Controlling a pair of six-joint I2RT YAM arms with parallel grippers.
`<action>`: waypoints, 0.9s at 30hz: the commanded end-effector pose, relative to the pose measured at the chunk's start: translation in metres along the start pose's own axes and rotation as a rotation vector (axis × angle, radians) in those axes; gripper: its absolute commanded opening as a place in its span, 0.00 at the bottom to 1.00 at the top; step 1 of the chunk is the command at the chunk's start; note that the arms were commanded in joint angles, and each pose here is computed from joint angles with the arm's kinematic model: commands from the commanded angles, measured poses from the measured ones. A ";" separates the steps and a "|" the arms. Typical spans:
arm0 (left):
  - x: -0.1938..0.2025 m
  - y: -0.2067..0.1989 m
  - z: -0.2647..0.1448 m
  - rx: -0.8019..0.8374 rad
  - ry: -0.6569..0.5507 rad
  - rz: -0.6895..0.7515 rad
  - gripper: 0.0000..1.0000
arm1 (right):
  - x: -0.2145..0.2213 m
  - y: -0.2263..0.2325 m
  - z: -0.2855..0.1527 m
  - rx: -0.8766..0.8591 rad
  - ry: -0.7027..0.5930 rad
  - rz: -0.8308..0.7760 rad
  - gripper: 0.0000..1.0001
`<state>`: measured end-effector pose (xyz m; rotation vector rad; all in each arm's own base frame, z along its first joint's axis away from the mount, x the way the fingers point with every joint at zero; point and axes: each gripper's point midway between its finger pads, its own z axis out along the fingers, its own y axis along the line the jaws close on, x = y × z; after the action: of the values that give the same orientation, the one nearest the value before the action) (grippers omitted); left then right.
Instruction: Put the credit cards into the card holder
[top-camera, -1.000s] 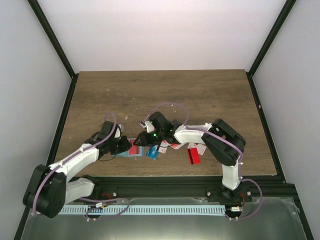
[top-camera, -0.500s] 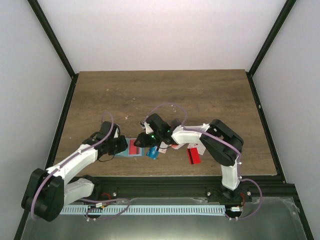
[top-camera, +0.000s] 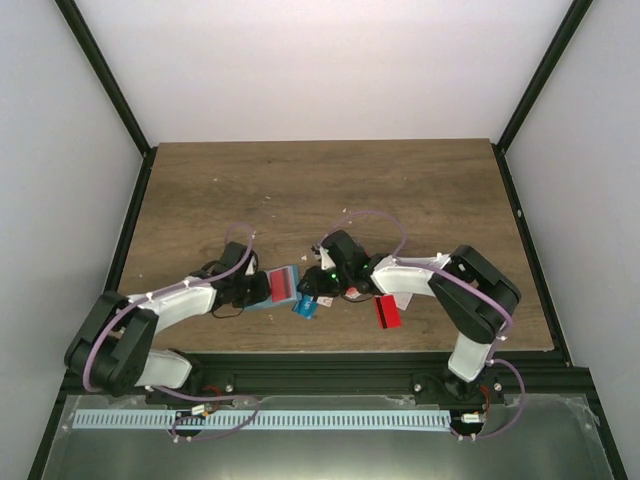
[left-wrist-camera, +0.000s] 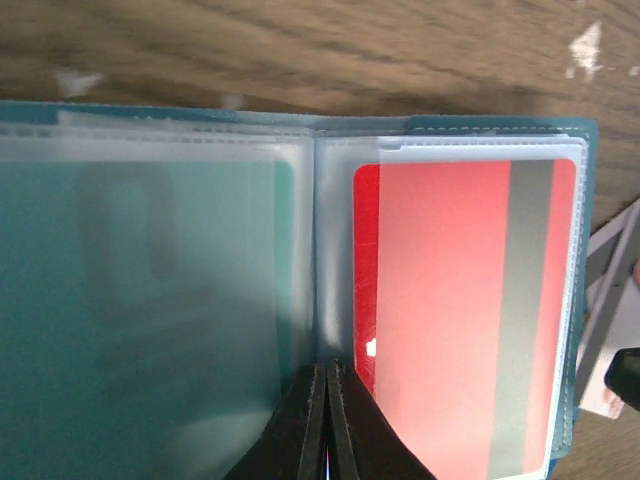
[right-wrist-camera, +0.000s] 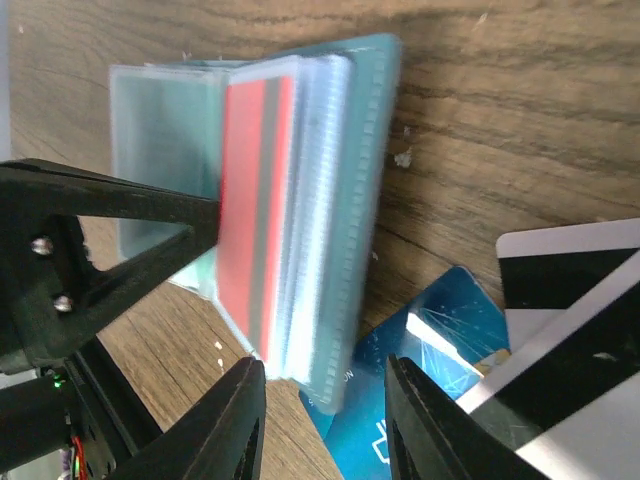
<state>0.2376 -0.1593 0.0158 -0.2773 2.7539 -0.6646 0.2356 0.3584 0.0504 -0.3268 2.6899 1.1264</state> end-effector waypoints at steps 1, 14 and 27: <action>0.008 -0.011 0.018 -0.016 0.036 0.009 0.04 | -0.013 0.000 -0.016 -0.015 -0.049 -0.024 0.35; 0.001 -0.054 0.012 0.027 0.024 0.027 0.04 | -0.034 -0.002 -0.033 -0.033 -0.088 -0.048 0.36; -0.005 -0.061 0.011 0.027 0.025 0.089 0.04 | -0.029 -0.007 -0.013 -0.074 -0.042 -0.012 0.36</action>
<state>0.2508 -0.2110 0.0408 -0.1926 2.7436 -0.6985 0.2550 0.3385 0.0536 -0.3152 2.6533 1.1712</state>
